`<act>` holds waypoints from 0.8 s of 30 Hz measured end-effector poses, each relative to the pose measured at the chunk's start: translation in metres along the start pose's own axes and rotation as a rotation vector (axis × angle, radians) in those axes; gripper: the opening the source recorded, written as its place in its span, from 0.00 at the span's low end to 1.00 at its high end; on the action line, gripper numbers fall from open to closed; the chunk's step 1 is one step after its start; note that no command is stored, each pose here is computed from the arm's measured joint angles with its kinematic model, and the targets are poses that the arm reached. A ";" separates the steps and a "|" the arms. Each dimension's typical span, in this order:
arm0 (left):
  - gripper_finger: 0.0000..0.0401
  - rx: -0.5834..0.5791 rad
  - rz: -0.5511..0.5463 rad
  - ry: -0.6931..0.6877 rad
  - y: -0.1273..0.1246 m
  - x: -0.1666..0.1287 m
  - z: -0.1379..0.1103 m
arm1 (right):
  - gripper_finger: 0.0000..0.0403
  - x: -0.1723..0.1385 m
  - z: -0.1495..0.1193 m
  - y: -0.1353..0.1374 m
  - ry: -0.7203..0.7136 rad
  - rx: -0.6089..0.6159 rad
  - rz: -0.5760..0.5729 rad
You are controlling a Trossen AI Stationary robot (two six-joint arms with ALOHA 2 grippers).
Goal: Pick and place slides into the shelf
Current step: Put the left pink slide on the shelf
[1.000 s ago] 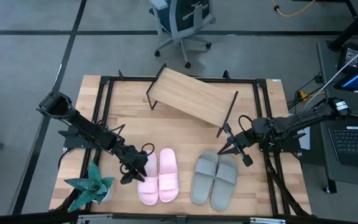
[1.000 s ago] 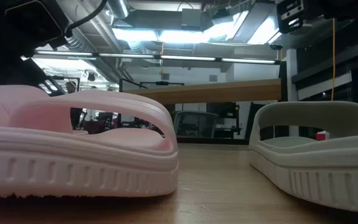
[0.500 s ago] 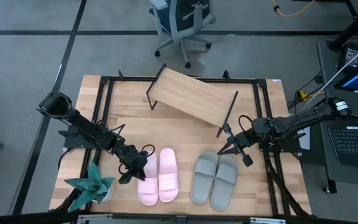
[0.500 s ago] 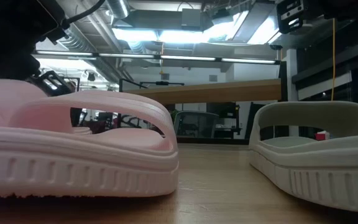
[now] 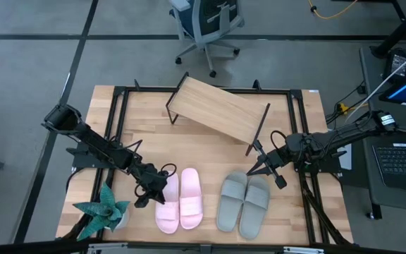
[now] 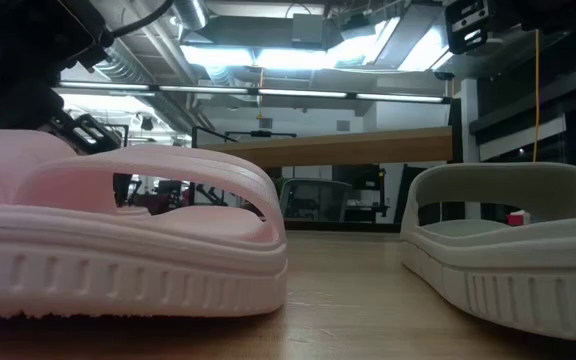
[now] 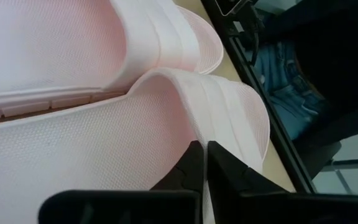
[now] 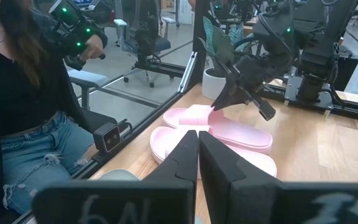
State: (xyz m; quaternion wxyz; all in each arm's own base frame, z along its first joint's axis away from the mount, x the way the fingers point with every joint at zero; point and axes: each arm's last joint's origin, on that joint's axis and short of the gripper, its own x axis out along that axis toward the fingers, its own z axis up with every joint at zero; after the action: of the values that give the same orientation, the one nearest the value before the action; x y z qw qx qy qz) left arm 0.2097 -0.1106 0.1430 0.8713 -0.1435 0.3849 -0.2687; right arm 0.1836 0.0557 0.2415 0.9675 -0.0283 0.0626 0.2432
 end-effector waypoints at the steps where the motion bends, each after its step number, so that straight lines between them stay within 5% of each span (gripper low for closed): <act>1: 0.00 -0.003 0.000 0.001 0.001 0.000 0.000 | 0.04 0.000 0.000 0.000 0.000 0.000 0.000; 10: 0.00 -0.037 0.005 0.020 0.008 -0.005 0.001 | 0.04 0.000 0.000 0.000 0.002 0.000 0.000; 24: 0.00 -0.074 0.170 -0.022 0.016 -0.042 0.006 | 0.04 0.000 -0.003 0.000 0.033 0.001 0.002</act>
State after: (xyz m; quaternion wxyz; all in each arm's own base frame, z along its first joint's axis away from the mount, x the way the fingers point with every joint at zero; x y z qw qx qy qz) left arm 0.1966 -0.0726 0.1649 0.8891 -0.1454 0.3959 -0.1780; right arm 0.1831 0.0555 0.2382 0.9662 -0.0319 0.0788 0.2434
